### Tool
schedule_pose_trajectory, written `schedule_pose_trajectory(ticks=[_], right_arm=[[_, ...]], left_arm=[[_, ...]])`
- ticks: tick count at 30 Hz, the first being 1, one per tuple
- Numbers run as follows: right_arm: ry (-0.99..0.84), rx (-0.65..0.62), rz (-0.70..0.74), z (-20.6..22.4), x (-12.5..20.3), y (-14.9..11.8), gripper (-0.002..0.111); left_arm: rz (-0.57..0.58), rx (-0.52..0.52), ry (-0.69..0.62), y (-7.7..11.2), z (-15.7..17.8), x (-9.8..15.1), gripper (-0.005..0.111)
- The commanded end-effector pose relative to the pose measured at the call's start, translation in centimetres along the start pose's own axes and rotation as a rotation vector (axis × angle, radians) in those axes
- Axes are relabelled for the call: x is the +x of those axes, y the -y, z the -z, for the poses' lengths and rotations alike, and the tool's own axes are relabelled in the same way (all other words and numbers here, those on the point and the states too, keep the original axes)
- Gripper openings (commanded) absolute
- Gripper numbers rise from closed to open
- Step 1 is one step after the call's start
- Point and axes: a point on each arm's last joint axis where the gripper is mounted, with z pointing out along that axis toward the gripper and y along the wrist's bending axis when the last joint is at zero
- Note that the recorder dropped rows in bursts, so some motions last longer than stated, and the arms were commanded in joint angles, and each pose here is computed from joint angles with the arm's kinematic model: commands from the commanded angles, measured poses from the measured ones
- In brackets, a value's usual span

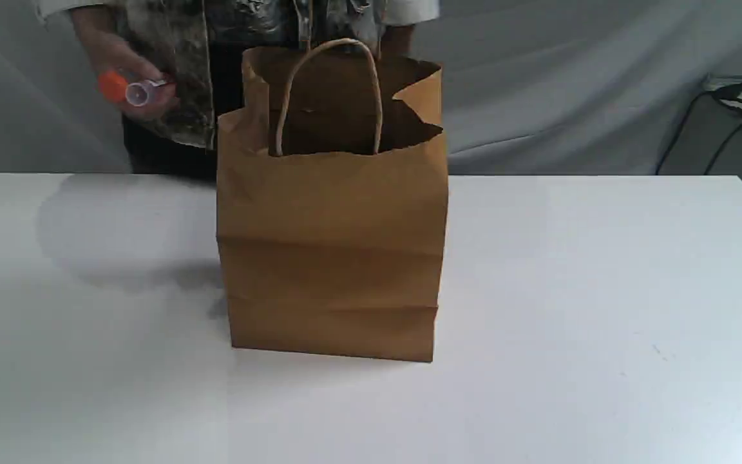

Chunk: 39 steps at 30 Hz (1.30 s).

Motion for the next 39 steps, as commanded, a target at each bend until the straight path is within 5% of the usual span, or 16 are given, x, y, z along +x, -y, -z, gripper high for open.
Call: schedule_pose_trajectory(ticks=[1, 5, 16, 25, 28, 32, 39], right_arm=[[0.029, -0.026, -0.024, -0.1, -0.2, -0.2, 0.0], [0.052, -0.054, -0.082, -0.4, -0.4, -0.5, 0.0], [0.03, -0.134, -0.169, -3.2, 0.1, -1.4, 0.025], [-0.199, -0.014, -0.151, -3.1, 2.3, -0.5, 0.025], [-0.343, 0.062, -0.139, -2.8, 3.6, 0.1, 0.025], [-0.444, 0.114, -0.128, -2.4, 4.5, 0.5, 0.025], [-0.437, 0.111, -0.12, -2.4, 4.4, 0.5, 0.025]], left_arm=[[0.01, -0.002, 0.004, 0.0, 0.0, 0.0, 0.0], [0.01, -0.002, 0.004, 0.0, 0.0, 0.0, 0.0], [0.016, 0.002, 0.015, 0.0, 0.0, -0.1, 0.0], [0.338, 0.061, 0.121, 0.4, 0.1, -1.7, 0.0], [0.282, 0.014, 0.044, 0.2, -0.8, -3.4, 0.0], [0.192, -0.046, -0.036, 0.0, -3.5, -8.0, 0.0], [0.173, -0.183, -0.394, 0.2, -15.9, -15.0, 0.001]])
